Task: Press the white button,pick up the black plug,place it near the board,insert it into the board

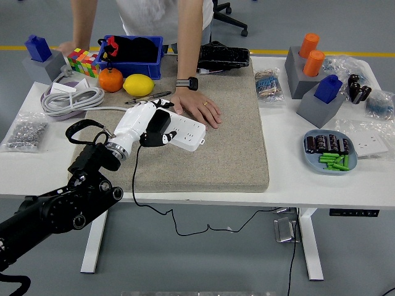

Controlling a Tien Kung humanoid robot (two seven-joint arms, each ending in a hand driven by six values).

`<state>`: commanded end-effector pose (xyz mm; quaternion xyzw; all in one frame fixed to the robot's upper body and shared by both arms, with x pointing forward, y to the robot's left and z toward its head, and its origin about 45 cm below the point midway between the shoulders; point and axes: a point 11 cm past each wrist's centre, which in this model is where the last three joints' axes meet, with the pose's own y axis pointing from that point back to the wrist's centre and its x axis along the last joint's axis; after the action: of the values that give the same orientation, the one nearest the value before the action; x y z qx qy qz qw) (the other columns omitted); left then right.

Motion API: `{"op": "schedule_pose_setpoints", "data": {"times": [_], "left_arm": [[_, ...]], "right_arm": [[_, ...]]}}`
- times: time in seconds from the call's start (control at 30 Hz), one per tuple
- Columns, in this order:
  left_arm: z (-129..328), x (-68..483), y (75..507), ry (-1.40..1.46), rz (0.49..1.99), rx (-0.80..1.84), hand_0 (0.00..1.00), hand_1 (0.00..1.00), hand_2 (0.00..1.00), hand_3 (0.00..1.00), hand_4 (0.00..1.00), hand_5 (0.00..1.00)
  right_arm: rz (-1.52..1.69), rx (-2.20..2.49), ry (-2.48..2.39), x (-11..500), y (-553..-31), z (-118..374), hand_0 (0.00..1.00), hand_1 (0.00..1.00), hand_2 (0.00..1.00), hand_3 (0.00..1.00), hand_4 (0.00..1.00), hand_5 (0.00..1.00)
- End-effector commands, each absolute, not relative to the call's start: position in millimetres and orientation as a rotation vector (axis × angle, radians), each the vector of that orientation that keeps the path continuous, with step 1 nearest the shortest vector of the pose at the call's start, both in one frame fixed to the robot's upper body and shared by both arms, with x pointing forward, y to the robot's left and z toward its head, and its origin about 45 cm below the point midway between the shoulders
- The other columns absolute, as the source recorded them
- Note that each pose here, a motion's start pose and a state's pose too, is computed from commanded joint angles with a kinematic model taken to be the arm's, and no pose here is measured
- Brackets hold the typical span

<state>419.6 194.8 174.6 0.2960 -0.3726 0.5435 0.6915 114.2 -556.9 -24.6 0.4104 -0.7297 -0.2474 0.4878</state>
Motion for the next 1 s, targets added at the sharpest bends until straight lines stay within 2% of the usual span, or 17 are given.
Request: {"op": "schedule_pose_setpoints", "data": {"times": [0.07, 0.1, 0.33, 0.73, 1.0], "left_arm": [[186, 420, 196, -0.842, 1.244, 0.621, 0.931, 0.938, 0.909, 0.888, 0.861, 0.548], [189, 421, 197, -0.843, 1.252, 0.612, 0.947, 0.957, 0.936, 0.911, 0.876, 0.649], [209, 421, 227, -0.842, 1.358, 0.585, 0.952, 0.955, 0.931, 0.908, 0.882, 0.655], [213, 411, 319, -0.771, 1.587, 0.660, 0.945, 0.937, 0.907, 0.888, 0.878, 0.605], [221, 402, 358, -0.756, 1.692, 0.678, 0.943, 0.932, 0.902, 0.881, 0.876, 0.596]], "right_arm": [[-0.601, 0.999, -1.771, 114, -557, -25, 0.701, 0.612, 0.580, 0.585, 0.640, 0.341], [-0.601, 0.999, -1.771, 114, -557, -25, 0.701, 0.611, 0.580, 0.585, 0.640, 0.340], [-0.601, 1.000, -1.772, 114, -556, -25, 0.701, 0.611, 0.580, 0.586, 0.640, 0.339], [-0.602, 0.992, -1.769, 112, -557, -25, 0.700, 0.610, 0.580, 0.586, 0.640, 0.340], [-0.600, 0.983, -1.772, 111, -560, -24, 0.702, 0.612, 0.580, 0.586, 0.641, 0.341]]}}
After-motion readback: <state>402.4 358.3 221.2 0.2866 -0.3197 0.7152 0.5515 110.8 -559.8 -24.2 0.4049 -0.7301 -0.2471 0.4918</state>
